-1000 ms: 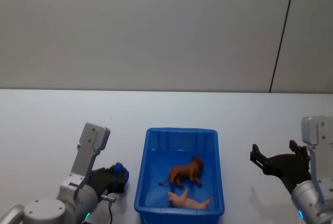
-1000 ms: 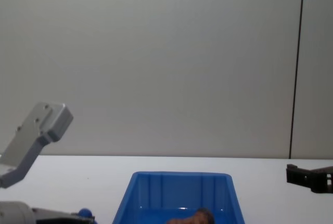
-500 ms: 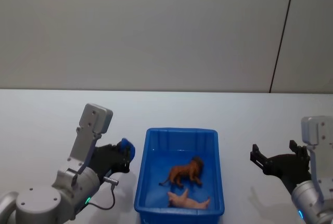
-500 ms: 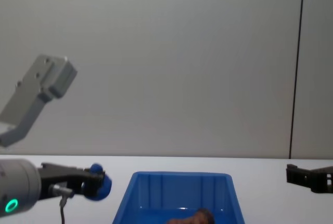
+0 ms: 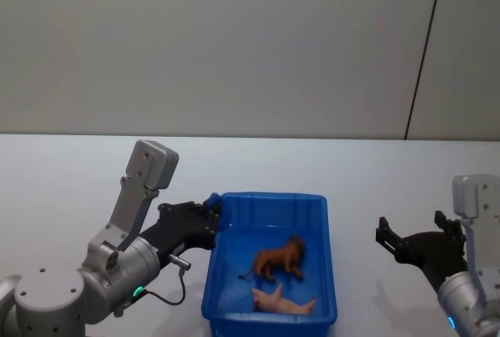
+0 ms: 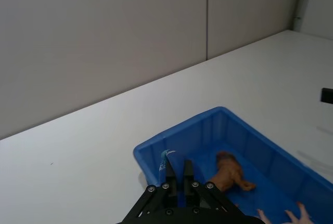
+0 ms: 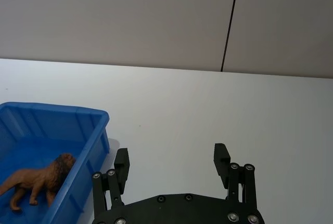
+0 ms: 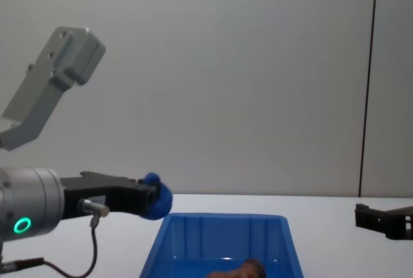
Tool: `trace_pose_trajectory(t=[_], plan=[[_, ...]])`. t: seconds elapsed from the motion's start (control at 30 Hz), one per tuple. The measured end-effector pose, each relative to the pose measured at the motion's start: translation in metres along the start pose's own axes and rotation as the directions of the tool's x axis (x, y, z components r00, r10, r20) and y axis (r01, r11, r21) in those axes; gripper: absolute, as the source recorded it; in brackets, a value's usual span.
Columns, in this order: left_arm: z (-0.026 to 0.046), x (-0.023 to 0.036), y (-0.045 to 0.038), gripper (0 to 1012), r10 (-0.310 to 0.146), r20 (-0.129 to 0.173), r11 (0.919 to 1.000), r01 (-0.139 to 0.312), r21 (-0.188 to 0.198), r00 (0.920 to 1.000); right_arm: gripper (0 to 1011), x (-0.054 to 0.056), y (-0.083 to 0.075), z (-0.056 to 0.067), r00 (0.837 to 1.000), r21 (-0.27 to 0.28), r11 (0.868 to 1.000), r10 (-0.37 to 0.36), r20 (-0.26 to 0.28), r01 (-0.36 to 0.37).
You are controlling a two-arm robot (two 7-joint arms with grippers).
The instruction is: Pick up the two dolls from the table and place them into the box.
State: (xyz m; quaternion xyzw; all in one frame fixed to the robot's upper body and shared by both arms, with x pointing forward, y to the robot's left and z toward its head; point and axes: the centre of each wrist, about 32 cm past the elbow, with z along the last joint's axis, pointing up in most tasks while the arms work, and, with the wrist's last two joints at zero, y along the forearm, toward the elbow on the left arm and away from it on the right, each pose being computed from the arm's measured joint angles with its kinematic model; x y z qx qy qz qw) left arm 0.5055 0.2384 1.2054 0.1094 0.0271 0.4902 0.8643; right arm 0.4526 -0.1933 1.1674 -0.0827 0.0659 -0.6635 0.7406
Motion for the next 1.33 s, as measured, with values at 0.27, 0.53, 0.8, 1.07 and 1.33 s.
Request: trace_pose_trajectory(t=[0.27,0.53,0.8,1.07,1.33], plan=[[0.0029,0.0015,-0.0038,185,-0.113,-0.001,0.9931,0.112,-0.032,0.9937,1001,0.000,0.000,0.000,1.000,0.000,1.000,0.000,0.000,0.000],[0.0030,0.0014,-0.0117,436,-0.236,0.001,0.9702,0.235,-0.058,0.9718,1001,0.000,0.000,0.000,1.000,0.000,1.000,0.000,0.000,0.000],[0.0027,0.0003,-0.0168,695,-0.304,0.004,0.9501,0.304,-0.072,0.9526,1001,0.000,0.000,0.000,1.000,0.000,1.000,0.000,0.000,0.000],[0.0026,-0.0004,-0.0198,931,-0.343,0.007,0.9361,0.343,-0.080,0.9393,1001,0.000,0.000,0.000,1.000,0.000,1.000,0.000,0.000,0.000],[0.0025,-0.0007,-0.0212,1001,-0.362,0.008,0.9287,0.361,-0.084,0.9322,1001,0.000,0.000,0.000,1.000,0.000,1.000,0.000,0.000,0.000]])
